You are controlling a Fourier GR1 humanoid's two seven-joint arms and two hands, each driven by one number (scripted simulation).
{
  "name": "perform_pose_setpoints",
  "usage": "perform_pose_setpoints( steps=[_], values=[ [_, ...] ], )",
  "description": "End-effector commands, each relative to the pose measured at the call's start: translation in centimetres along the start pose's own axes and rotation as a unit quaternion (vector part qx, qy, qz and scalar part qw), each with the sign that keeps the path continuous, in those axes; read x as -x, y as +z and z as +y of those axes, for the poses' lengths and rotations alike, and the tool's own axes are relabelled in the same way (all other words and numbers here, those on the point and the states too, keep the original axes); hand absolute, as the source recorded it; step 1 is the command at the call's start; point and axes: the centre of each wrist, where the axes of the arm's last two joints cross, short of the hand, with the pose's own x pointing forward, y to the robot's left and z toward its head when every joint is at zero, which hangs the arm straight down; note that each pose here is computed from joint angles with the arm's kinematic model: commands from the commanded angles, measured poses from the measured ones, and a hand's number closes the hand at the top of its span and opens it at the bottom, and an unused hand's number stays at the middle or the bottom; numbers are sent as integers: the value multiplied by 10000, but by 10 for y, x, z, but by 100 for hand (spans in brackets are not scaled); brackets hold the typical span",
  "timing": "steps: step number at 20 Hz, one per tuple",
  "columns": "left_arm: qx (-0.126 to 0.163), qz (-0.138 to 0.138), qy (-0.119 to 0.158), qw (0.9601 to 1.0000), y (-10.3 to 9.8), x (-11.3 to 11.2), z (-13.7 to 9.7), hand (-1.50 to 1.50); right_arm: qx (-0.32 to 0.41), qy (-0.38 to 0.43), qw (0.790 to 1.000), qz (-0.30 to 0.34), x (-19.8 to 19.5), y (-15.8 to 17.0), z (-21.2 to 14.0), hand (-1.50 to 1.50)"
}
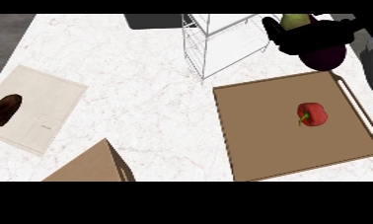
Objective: Pick the eggplant from the tray and place it in the tiered shelf
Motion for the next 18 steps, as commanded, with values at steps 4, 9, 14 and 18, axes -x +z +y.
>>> perform_pose_setpoints(
  steps=[4,9,14,18],
  values=[
    [266,-2636,-192,9641,3,-94,-18,0,-54,55,9997,224,-9,-20,-27,150],
    [318,-2647,-293,9634,1,-96,-22,0,-284,372,9984,311,-12,-33,-34,150],
    [434,-2652,-283,9628,4,-105,-24,0,-336,477,9980,255,-14,-42,-35,150],
    [352,-2649,-302,9632,1,-105,-24,0,-265,484,9980,324,-6,-50,-34,150]
  ],
)
